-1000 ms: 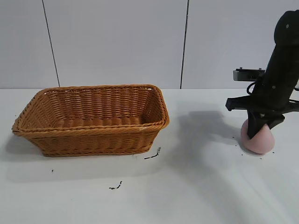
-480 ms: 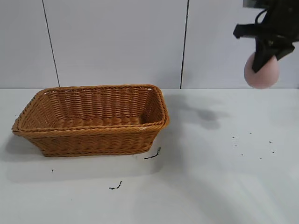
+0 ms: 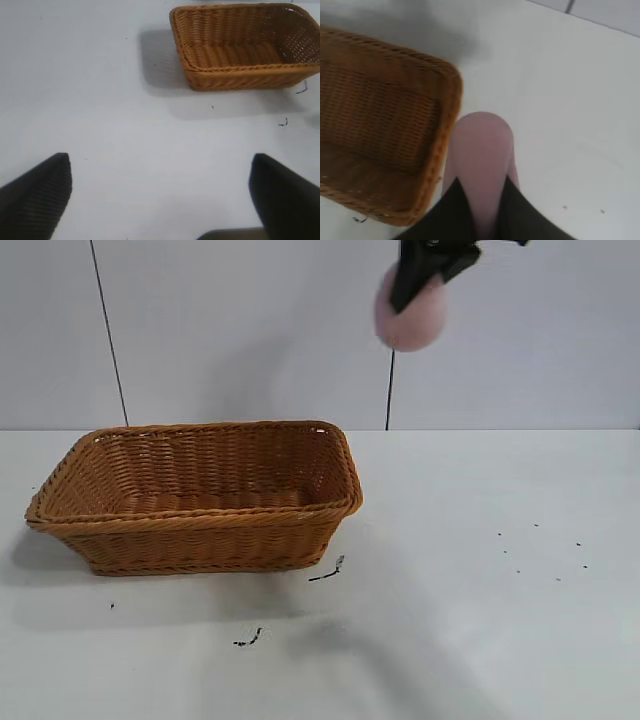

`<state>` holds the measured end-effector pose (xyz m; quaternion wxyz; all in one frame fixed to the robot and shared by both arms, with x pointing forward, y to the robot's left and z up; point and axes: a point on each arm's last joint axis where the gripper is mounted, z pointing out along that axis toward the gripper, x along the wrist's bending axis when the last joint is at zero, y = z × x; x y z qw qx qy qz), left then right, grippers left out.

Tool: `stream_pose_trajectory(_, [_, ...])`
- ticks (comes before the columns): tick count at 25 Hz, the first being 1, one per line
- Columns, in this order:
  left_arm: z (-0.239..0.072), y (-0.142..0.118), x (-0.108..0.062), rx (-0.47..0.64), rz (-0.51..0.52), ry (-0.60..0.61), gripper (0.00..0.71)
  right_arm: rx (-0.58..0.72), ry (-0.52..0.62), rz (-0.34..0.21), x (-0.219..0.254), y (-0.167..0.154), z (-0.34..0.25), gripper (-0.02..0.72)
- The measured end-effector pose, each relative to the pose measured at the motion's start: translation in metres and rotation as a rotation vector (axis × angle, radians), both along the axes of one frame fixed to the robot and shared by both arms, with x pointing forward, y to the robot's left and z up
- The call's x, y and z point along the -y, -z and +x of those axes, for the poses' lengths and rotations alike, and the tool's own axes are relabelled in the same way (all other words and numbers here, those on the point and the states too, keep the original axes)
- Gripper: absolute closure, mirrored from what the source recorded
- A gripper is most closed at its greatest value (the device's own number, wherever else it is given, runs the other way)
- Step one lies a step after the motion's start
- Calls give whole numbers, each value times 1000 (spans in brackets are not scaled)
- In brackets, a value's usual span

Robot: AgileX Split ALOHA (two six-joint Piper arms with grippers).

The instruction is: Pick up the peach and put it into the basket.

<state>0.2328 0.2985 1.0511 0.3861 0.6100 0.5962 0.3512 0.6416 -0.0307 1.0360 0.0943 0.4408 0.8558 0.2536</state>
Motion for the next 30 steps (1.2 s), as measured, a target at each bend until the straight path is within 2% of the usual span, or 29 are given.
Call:
stream_pose_trajectory(6, [0,0,0,0,0,0,17,30,-21,-4,-29,73,18,685])
stream_pose_trajectory(11, [0,0,0,0,0,0,17,-8,-14,-32,-31,108,23,676])
stream_pose_trajectory(13, [0,0,0,0,0,0,17,-10,-15,-35,-31,110,23,603])
stream_pose_trajectory(14, [0,0,0,0,0,0,17,-11,-15,-35,-31,110,23,537])
stream_pose_trajectory(15, [0,0,0,0,0,0,17,-11,-14,-35,-31,110,23,435])
stream_pose_trajectory(17, [0,0,0,0,0,0,17,-11,-13,-34,-31,109,22,200])
stream_pose_trajectory(18, [0,0,0,0,0,0,17,-9,-13,-32,-31,107,22,122])
stream_pose_trajectory(19, [0,0,0,0,0,0,17,-4,-13,-29,-31,103,22,76])
stream_pose_trajectory(22, [0,0,0,0,0,0,17,14,-15,-16,-31,84,21,25])
stream_pose_trajectory(24, [0,0,0,0,0,0,17,29,-19,-4,-30,61,21,17])
stream_pose_trajectory(25, [0,0,0,0,0,0,17,29,-19,-4,-30,61,21,17])
stream_pose_trajectory(27, [0,0,0,0,0,0,17,56,-18,10,-30,38,20,16])
stream_pose_trajectory(28, [0,0,0,0,0,0,17,83,-3,26,-26,16,21,13])
stream_pose_trajectory(30, [0,0,0,0,0,0,17,105,19,42,-17,-4,24,8])
